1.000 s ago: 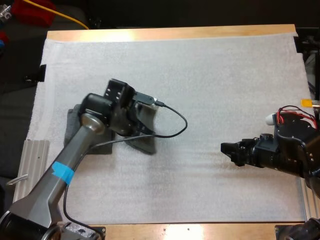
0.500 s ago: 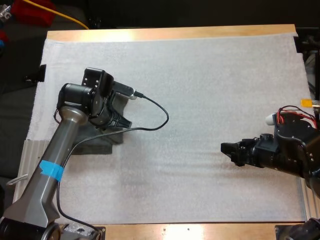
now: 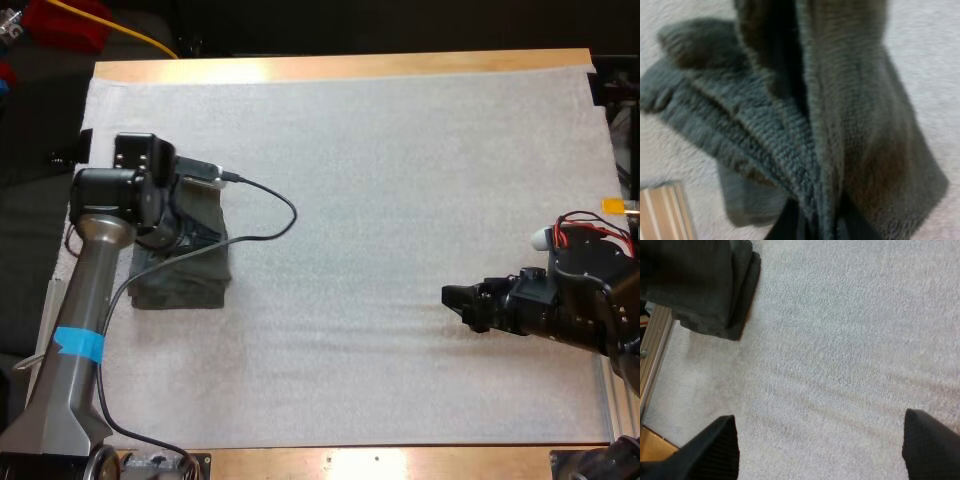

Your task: Pick towel from pile, fold and stack

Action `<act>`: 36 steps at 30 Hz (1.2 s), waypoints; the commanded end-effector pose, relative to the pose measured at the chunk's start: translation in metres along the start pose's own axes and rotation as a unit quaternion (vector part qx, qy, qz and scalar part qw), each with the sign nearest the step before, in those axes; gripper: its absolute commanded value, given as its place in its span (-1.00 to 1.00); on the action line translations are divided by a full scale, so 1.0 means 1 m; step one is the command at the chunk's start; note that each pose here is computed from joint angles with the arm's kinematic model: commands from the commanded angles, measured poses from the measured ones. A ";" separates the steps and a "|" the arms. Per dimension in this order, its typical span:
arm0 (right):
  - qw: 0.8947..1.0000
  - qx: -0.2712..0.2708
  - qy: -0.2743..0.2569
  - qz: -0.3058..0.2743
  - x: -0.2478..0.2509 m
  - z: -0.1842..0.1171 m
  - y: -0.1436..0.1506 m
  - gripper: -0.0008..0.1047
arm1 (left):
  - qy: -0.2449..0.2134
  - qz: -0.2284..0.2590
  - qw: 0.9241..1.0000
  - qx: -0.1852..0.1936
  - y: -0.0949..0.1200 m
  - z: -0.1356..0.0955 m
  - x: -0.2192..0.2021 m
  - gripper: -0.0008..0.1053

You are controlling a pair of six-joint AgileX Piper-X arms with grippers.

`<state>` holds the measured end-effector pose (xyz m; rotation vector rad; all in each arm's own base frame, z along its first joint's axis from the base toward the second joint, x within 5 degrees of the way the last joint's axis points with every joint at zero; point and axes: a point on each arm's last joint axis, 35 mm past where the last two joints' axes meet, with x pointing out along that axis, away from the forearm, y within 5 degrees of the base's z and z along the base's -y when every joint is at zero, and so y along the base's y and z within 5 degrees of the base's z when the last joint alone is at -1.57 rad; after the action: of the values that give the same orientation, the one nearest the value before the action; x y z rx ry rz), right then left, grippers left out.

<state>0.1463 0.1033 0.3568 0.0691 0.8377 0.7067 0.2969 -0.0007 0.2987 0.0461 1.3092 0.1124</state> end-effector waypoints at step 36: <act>0.998 -0.012 -0.014 0.054 -0.002 0.004 0.005 0.29 | 0.004 0.129 0.991 -0.036 0.030 0.012 0.041 0.31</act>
<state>0.1465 0.1067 0.3603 0.1033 0.8183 0.7946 0.3178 0.0337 0.2608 0.1526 1.3171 0.3604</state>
